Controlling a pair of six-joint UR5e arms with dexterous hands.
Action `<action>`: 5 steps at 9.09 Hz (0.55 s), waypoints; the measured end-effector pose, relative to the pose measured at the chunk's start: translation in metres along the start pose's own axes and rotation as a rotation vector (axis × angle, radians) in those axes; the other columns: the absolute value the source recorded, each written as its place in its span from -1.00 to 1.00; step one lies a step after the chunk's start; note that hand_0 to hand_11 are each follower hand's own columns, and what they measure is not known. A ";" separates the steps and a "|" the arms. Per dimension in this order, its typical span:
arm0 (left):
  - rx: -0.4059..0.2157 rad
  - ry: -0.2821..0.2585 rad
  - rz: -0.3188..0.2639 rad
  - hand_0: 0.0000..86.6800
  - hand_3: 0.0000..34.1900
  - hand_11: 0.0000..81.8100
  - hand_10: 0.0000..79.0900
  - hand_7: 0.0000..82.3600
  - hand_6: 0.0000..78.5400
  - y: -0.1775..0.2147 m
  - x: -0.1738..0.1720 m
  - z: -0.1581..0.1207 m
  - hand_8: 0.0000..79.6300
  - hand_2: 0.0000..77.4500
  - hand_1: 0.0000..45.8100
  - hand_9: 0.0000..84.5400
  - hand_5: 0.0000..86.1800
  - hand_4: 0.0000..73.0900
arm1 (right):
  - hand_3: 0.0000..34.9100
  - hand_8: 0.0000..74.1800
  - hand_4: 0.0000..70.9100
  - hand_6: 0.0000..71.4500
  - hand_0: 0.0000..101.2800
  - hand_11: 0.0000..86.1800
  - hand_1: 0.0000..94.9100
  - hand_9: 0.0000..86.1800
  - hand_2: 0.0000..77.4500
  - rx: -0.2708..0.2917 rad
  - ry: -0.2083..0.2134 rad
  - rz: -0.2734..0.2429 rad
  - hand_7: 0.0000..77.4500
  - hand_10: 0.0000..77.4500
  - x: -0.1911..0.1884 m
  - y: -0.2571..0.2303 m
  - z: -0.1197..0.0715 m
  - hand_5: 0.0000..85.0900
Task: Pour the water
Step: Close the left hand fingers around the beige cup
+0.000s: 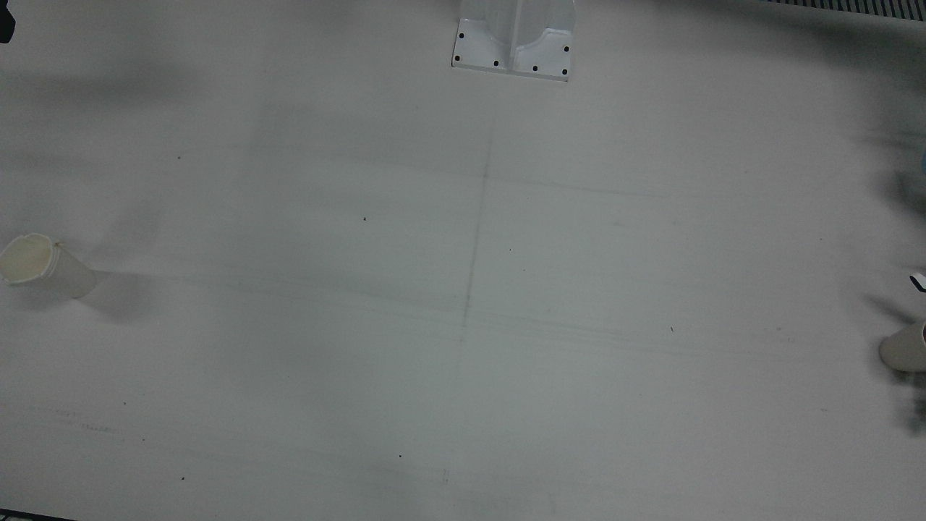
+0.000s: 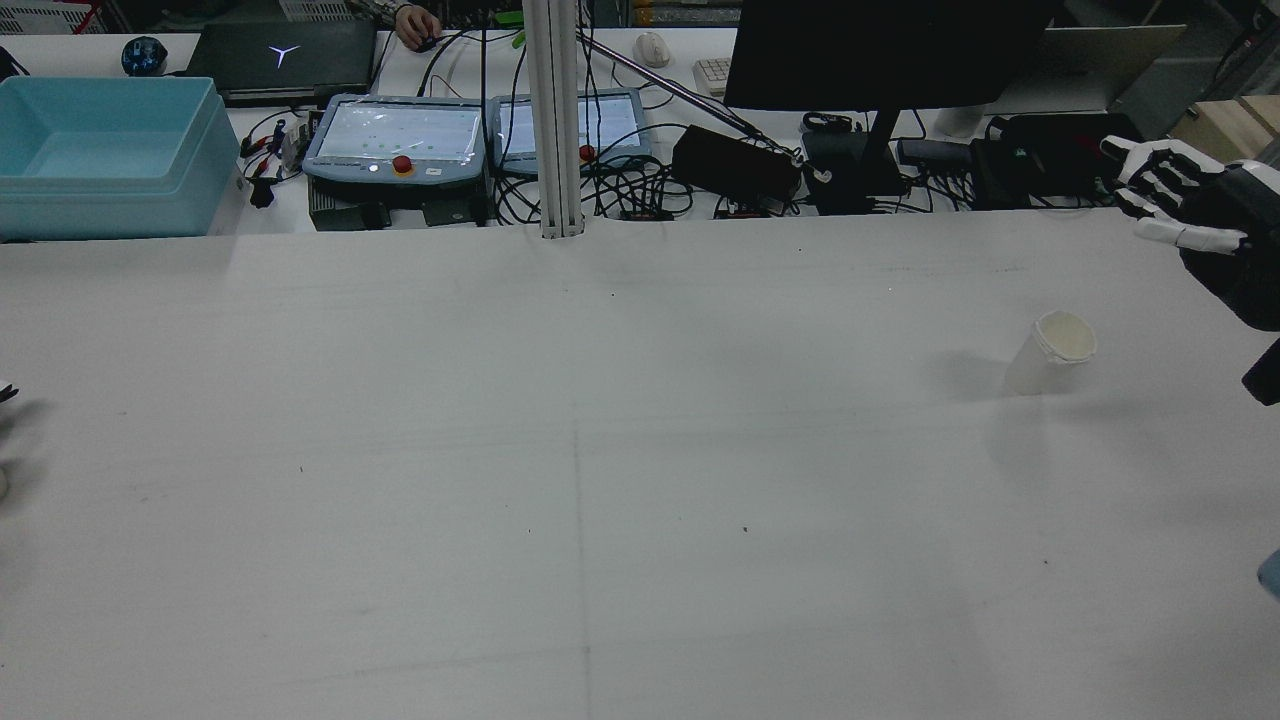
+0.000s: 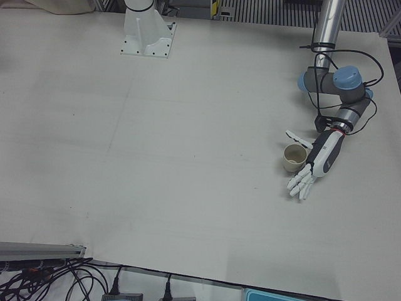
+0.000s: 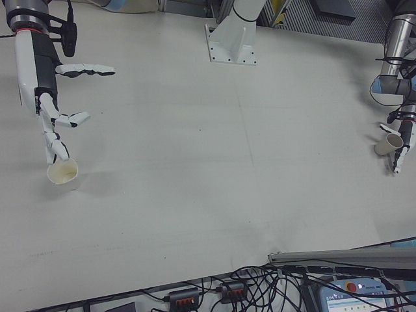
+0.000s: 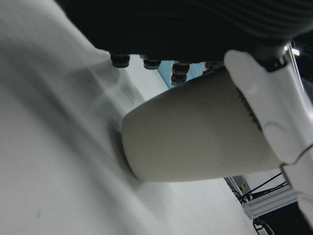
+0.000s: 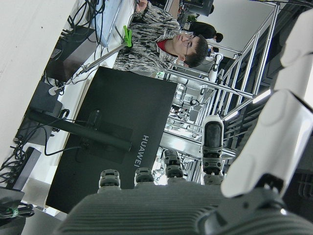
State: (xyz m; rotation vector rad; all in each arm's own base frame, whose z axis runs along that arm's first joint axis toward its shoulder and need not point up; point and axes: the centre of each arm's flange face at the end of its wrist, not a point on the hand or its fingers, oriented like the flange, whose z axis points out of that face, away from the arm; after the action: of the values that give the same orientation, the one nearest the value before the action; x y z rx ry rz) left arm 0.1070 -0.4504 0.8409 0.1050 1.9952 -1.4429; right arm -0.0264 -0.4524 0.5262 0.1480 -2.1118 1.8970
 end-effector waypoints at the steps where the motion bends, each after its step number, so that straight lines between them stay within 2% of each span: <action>1: 0.007 0.012 -0.006 0.09 -0.51 -0.92 -0.97 -0.71 -0.93 0.000 0.001 0.002 -0.99 -0.97 -0.67 -0.96 -0.95 -0.52 | -0.35 -0.91 -0.86 -0.82 -0.09 -0.87 -0.76 -0.91 -0.75 0.001 0.000 0.000 -0.65 -0.94 0.000 -0.001 0.000 0.33; 2: 0.019 0.020 -0.015 0.18 -0.50 -0.88 -0.93 -0.68 -0.88 -0.001 0.002 0.003 -0.99 -0.97 -0.45 -0.96 -0.70 -0.37 | -0.35 -0.91 -0.86 -0.82 -0.09 -0.87 -0.76 -0.91 -0.75 0.003 0.001 -0.001 -0.65 -0.94 0.000 -0.001 -0.001 0.33; 3: 0.030 0.023 -0.022 0.27 -0.54 -0.84 -0.92 -0.68 -0.85 -0.002 0.002 0.002 -0.99 -0.97 -0.38 -0.96 -0.41 -0.21 | -0.35 -0.91 -0.86 -0.82 -0.09 -0.87 -0.76 -0.91 -0.75 0.005 0.001 -0.001 -0.65 -0.93 0.000 -0.002 -0.001 0.26; 4: 0.038 0.023 -0.026 0.27 -0.58 -0.84 -0.90 -0.58 -0.81 -0.003 0.002 0.001 -0.99 -0.97 -0.38 -0.96 -0.18 0.00 | -0.35 -0.91 -0.86 -0.83 -0.09 -0.87 -0.76 -0.92 -0.75 0.007 0.001 -0.002 -0.69 -0.93 0.000 -0.003 -0.002 0.26; 5: 0.046 0.024 -0.032 0.27 -0.58 -0.84 -0.90 -0.58 -0.81 -0.003 0.003 0.001 -0.99 -0.97 -0.38 -0.96 -0.18 0.00 | -0.35 -0.91 -0.86 -0.83 -0.09 -0.87 -0.76 -0.92 -0.75 0.008 0.001 -0.002 -0.69 -0.93 0.000 -0.004 -0.002 0.26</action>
State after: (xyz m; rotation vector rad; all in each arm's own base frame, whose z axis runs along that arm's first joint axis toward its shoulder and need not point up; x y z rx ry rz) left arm 0.1041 -0.4536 0.8420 0.1116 1.9919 -1.5144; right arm -0.0251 -0.4509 0.5300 0.1505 -2.1024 1.9044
